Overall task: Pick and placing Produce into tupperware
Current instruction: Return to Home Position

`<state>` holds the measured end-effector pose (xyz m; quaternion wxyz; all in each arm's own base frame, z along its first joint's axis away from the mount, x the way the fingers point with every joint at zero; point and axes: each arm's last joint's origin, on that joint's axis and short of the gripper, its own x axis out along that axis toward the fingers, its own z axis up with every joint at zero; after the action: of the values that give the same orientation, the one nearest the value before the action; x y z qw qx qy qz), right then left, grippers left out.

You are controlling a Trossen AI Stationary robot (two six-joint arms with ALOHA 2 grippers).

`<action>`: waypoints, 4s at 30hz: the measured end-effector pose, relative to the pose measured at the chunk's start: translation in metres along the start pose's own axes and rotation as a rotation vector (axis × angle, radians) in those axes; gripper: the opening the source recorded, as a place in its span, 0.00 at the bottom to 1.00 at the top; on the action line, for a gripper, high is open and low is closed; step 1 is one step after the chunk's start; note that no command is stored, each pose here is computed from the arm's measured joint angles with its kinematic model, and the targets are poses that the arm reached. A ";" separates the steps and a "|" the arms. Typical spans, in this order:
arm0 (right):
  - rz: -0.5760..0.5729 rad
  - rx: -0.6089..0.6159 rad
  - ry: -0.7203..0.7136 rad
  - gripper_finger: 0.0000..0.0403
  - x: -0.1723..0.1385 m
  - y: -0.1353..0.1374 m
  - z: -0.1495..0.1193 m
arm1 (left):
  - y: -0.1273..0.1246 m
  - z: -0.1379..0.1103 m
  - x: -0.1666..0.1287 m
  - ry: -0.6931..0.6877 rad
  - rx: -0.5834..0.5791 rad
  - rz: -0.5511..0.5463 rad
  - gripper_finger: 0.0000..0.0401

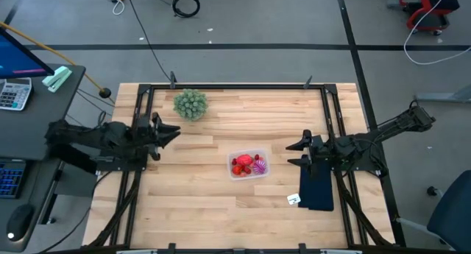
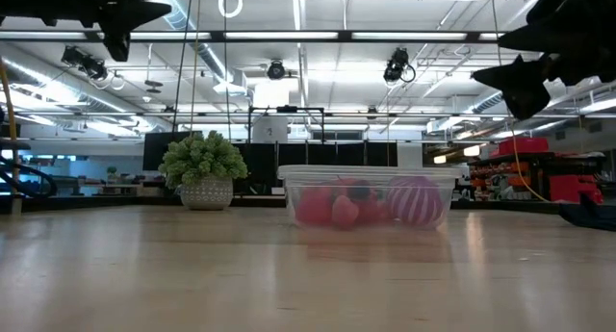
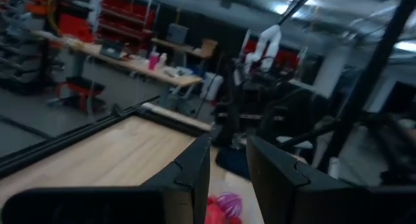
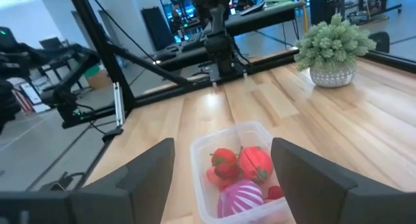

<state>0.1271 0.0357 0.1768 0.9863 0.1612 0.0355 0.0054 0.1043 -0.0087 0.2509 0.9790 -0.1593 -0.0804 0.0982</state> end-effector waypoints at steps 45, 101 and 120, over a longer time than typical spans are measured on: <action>-0.044 -0.008 0.009 0.66 0.001 -0.001 -0.002 | 0.022 -0.067 -0.008 0.032 -0.041 -0.070 0.27; 0.048 -0.015 -0.113 0.66 -0.022 0.000 0.020 | 0.023 -0.067 -0.009 0.036 -0.039 -0.069 0.27; 0.053 0.003 -0.135 0.66 -0.020 -0.005 0.004 | 0.023 -0.068 -0.009 0.036 -0.039 -0.069 0.27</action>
<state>0.1072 0.0289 0.1802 0.9857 0.1635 -0.0354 0.0208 0.1050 -0.0094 0.1790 0.9798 -0.1772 -0.0700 0.0601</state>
